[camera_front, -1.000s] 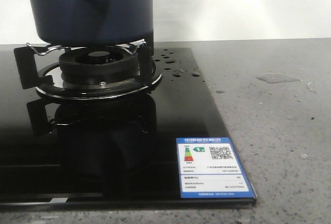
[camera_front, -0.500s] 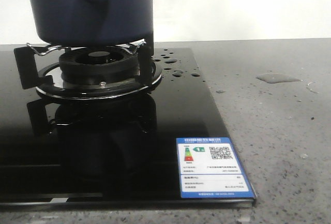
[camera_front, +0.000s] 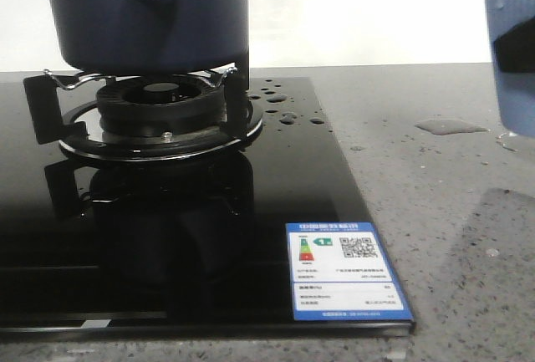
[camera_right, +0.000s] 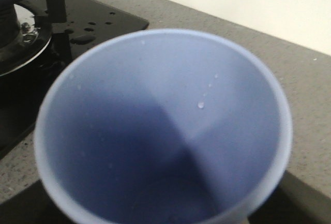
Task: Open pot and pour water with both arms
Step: 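Carry the cup back and set it upright on the counter, release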
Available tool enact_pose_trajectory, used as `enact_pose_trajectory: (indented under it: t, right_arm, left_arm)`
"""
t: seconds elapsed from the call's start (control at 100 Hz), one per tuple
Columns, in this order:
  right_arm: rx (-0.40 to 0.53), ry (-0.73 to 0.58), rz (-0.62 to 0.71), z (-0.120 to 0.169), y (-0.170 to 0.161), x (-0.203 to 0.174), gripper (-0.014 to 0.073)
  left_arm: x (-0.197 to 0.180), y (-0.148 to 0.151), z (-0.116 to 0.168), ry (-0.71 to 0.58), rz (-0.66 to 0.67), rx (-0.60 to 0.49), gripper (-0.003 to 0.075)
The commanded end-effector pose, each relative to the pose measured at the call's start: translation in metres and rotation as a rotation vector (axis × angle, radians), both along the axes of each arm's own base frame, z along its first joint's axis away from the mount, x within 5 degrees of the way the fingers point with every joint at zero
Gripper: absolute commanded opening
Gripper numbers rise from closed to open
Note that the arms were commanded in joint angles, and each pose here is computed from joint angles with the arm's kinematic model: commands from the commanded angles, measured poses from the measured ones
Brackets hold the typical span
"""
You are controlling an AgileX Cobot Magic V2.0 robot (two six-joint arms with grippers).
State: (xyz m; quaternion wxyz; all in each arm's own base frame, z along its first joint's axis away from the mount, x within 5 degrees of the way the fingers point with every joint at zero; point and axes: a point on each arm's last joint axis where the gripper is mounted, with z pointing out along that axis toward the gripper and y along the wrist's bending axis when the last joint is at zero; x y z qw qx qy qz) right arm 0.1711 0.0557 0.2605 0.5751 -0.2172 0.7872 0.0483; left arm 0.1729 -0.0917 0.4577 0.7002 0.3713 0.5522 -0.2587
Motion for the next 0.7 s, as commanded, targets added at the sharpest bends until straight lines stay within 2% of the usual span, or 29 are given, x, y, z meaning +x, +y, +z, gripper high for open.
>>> enact_pose_trajectory:
  t: [0.0, 0.1, 0.19, 0.43, 0.69]
  right_arm:
    - [0.060, -0.030, 0.039, 0.007, 0.006, 0.007, 0.0409]
    - [0.089, 0.024, 0.037, -0.003, 0.010, 0.016, 0.0557]
    - [0.117, 0.037, 0.049, -0.006, 0.013, 0.020, 0.0610]
    - [0.162, -0.060, 0.089, 0.018, 0.017, 0.023, 0.0614]
    - [0.084, -0.219, 0.047, 0.067, 0.008, 0.015, 0.0614]
  left_arm:
    - [-0.005, 0.000, 0.016, -0.011, -0.018, -0.100, 0.0294]
    - [-0.004, -0.001, 0.015, -0.005, -0.033, -0.097, 0.0294]
    - [-0.003, -0.002, 0.014, -0.003, -0.038, -0.096, 0.0294]
    - [-0.003, -0.002, 0.014, -0.003, -0.038, -0.096, 0.0294]
    - [0.019, -0.005, 0.001, 0.065, -0.036, -0.093, 0.0294]
